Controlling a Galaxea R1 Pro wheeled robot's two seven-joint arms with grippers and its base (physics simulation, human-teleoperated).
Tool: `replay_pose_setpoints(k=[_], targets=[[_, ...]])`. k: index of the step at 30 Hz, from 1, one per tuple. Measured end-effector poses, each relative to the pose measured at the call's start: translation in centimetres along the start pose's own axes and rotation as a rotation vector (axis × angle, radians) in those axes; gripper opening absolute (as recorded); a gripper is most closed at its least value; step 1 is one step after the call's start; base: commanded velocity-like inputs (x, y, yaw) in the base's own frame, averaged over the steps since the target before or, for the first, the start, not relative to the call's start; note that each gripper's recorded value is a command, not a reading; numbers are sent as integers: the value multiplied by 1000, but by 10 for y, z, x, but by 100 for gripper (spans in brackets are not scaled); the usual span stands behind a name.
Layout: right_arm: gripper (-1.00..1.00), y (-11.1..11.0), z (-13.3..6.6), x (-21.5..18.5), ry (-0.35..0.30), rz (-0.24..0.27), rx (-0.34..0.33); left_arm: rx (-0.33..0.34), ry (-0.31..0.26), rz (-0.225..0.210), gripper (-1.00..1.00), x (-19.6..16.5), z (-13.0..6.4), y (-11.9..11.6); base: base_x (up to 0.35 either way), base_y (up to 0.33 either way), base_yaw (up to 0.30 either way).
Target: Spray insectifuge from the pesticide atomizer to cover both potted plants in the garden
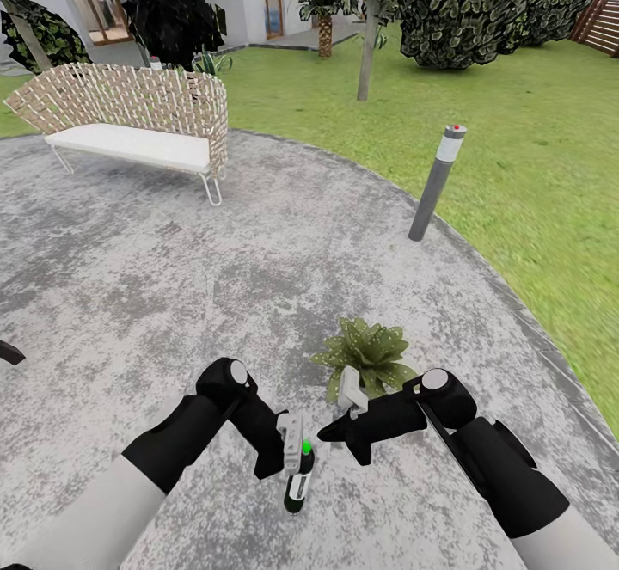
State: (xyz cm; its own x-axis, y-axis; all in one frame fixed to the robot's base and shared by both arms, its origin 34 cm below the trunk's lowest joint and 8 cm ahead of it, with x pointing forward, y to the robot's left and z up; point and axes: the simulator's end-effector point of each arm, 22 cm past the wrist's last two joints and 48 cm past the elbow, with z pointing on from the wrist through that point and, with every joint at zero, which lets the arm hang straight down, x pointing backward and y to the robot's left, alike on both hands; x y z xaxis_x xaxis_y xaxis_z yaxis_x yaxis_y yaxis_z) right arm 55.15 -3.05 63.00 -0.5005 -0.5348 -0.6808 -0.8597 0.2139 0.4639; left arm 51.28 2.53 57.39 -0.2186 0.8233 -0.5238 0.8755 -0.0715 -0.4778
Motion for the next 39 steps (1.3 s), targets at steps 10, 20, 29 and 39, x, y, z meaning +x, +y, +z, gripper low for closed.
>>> replay_pose_setpoints(k=[10, 20, 29, 39], targets=[[-100, 0, 0, 0, 0, 0, 0, -20, 0, 0, -100, -7, -9, 8, 0, 0, 0], [-100, 0, 0, 0, 1, 0, 1, -8, -9, 20, -100, -19, -3, 4, 0, 0, 0], [-100, 0, 0, 1, 1, 0, 1, -3, -3, 28, -100, -19, -1, 2, 0, 0, 0], [-100, 0, 0, 1, 1, 0, 1, -3, -3, 28, -100, -19, -2, 2, 0, 0, 0]])
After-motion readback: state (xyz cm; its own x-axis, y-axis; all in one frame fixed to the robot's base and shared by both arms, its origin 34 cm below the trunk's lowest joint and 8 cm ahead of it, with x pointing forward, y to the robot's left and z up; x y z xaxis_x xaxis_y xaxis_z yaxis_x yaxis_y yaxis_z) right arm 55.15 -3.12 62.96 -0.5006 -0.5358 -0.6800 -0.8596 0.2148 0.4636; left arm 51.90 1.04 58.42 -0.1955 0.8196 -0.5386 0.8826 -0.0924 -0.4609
